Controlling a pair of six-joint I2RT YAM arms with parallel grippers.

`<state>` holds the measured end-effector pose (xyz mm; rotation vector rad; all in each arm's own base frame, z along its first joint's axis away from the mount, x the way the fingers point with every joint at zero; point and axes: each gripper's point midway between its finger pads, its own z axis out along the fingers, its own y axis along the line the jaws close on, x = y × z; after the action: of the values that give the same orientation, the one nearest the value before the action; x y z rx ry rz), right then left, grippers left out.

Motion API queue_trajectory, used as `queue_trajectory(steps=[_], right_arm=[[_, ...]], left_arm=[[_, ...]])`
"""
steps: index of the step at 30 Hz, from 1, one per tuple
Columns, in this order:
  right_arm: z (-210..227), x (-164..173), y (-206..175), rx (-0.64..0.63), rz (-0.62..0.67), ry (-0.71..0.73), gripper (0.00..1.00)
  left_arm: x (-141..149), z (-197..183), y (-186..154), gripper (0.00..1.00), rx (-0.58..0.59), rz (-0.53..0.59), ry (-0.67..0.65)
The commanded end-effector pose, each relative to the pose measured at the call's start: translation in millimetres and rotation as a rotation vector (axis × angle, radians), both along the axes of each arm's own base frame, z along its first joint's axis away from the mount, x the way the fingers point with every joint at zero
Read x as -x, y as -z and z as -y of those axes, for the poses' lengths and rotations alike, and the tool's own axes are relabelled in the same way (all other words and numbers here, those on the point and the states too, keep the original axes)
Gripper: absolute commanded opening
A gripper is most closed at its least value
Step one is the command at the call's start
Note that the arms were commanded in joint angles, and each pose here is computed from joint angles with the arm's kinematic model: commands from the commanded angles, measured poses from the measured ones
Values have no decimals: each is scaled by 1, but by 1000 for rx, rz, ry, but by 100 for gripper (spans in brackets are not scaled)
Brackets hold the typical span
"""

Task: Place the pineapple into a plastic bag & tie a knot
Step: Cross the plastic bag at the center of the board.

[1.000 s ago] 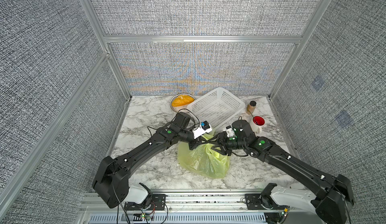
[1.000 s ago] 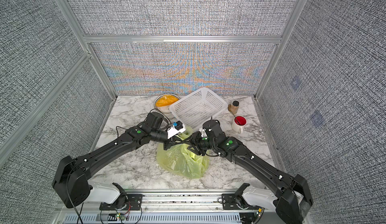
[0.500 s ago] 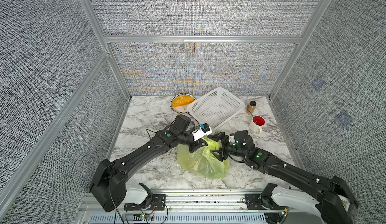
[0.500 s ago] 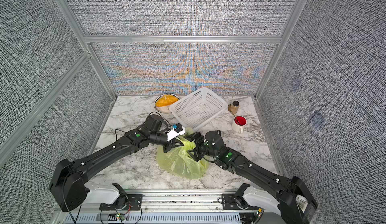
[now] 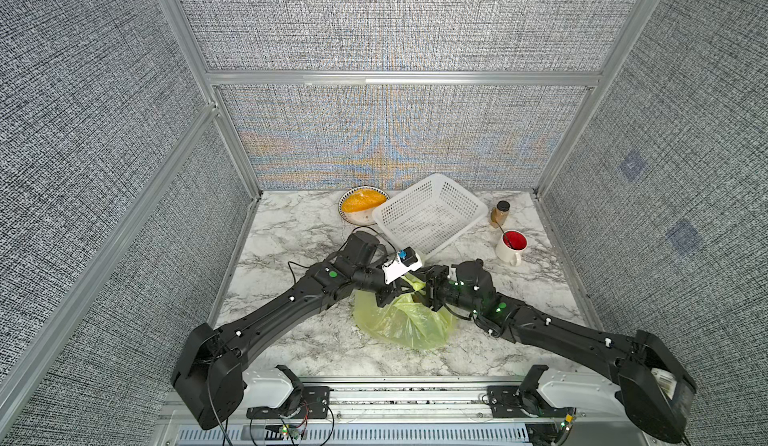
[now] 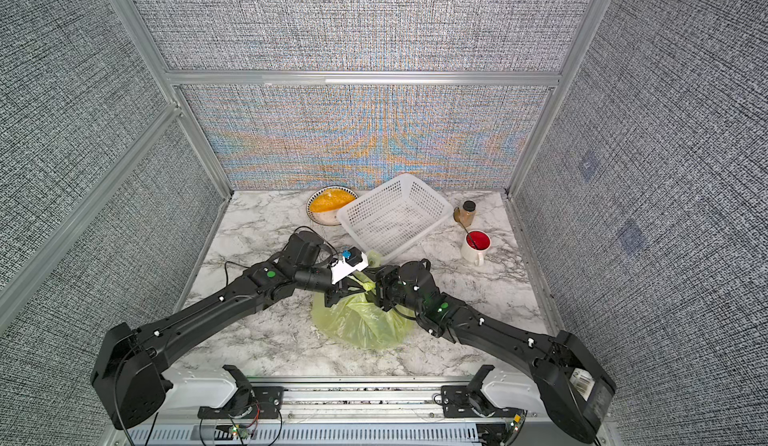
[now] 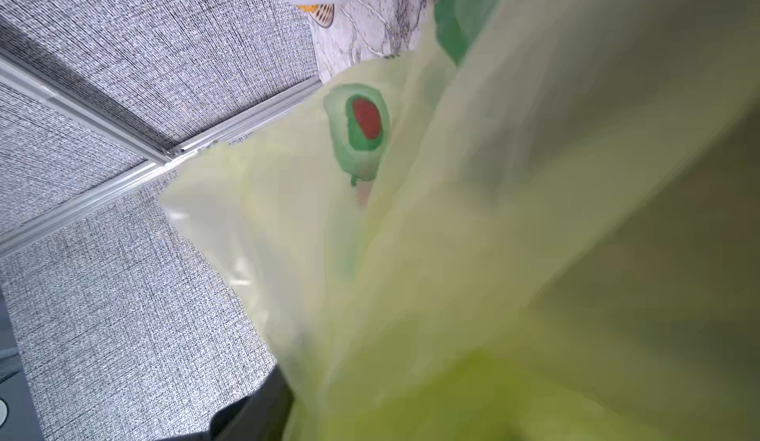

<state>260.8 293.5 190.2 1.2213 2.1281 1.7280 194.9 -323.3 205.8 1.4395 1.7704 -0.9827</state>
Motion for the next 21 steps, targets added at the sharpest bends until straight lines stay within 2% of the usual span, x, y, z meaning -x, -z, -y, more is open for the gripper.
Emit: queue_trajectory(steps=[1,4,9,14,17,20,21], right_arm=[[5,-9,-10,-19,39,57,34],[1,-9,-10,-16,46,32,20],[-3,-4,-1,7,27,-7,3],[1,-2,6,46,10,-13,0],[3,-3,9,73,11,-23,0],[7,-4,11,107,16,-34,0],[8,-4,11,122,19,-40,0]], left_arm=[[4,-1,-2,0,16,-20,-13],[7,-5,3,1,7,-39,-28],[8,-6,-6,14,27,-23,-34],[13,-10,-33,34,54,26,-15],[16,-16,-60,43,75,87,-17],[3,-28,-91,48,91,169,-129],[-5,-32,-98,53,95,208,-180]])
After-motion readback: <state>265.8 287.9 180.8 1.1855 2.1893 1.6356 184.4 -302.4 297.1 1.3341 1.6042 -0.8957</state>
